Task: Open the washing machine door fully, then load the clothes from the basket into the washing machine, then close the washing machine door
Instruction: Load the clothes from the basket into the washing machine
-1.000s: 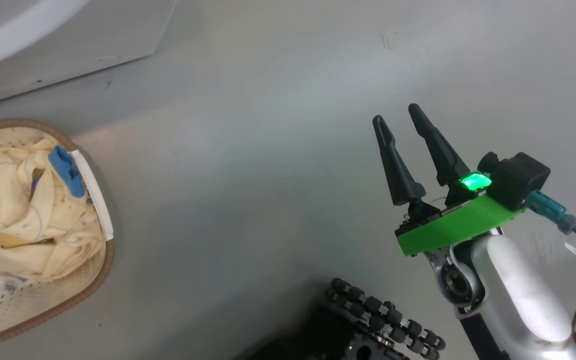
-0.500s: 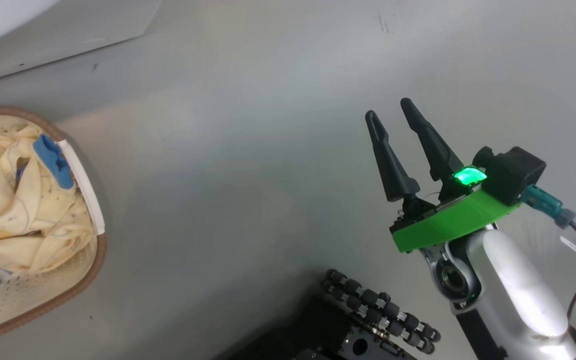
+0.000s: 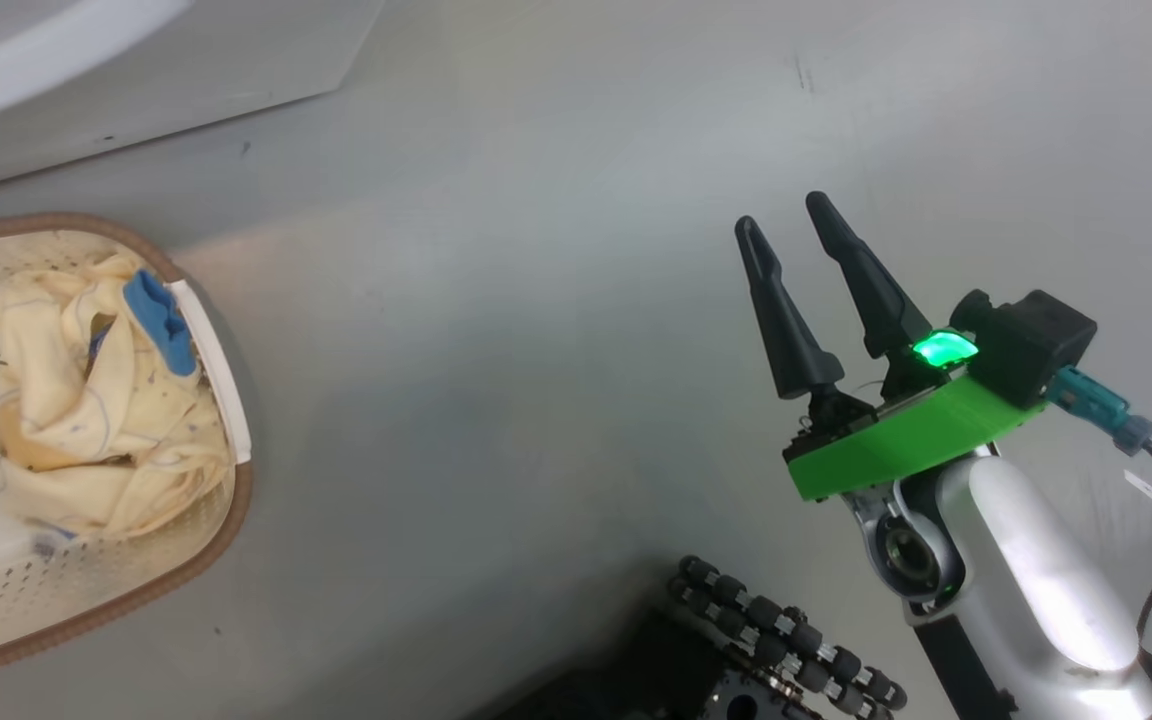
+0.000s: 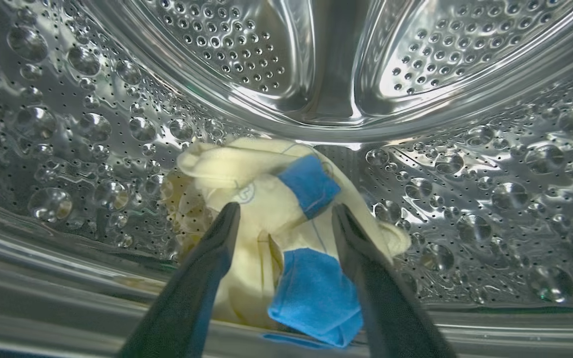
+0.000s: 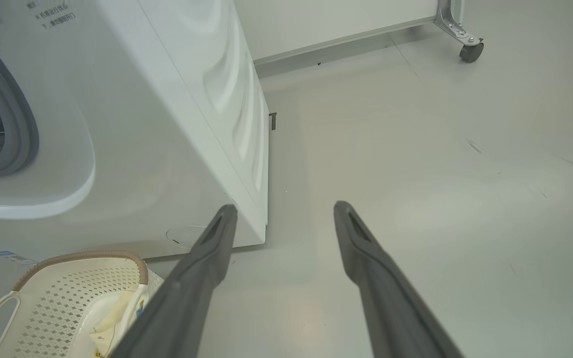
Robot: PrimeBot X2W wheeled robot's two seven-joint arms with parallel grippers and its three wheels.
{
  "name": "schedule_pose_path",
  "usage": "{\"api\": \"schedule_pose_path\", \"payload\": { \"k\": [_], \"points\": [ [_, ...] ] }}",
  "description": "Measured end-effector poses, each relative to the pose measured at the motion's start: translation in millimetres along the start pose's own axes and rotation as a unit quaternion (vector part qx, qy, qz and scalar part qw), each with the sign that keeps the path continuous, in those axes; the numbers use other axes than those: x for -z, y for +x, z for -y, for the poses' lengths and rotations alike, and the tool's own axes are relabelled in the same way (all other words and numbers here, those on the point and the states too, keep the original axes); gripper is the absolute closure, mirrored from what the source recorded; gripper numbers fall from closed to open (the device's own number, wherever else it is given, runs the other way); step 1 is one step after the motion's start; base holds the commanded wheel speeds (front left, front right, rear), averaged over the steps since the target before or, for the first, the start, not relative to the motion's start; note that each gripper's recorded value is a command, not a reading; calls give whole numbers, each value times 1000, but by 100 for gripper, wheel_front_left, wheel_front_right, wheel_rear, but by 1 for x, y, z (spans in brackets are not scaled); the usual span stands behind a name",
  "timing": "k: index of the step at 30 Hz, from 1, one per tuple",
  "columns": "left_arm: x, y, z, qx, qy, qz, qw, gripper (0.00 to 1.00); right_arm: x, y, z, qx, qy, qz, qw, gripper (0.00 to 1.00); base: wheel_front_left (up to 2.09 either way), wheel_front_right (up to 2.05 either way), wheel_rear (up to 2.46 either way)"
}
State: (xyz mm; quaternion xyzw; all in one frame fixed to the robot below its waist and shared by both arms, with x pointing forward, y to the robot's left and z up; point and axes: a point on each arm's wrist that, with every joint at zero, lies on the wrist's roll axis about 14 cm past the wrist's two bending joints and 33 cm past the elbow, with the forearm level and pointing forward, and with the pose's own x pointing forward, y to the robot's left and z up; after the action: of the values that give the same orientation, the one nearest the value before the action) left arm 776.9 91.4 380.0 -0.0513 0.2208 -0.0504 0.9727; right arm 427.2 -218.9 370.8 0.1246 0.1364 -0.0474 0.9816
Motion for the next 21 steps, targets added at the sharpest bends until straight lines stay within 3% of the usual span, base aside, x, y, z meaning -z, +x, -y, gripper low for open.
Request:
{"api": "schedule_pose_path", "payload": {
  "k": [13, 21],
  "points": [
    [-12, -51, -1, 2, 42, 66, 997, 0, -34, -10, 0, -1, -9, 48, 999, 0, 0, 0, 0],
    [2, -125, 17, 36, 70, 143, 986, 0, -58, -30, 7, 5, -45, 77, 996, 0, 0, 0, 0]
  ]
}}
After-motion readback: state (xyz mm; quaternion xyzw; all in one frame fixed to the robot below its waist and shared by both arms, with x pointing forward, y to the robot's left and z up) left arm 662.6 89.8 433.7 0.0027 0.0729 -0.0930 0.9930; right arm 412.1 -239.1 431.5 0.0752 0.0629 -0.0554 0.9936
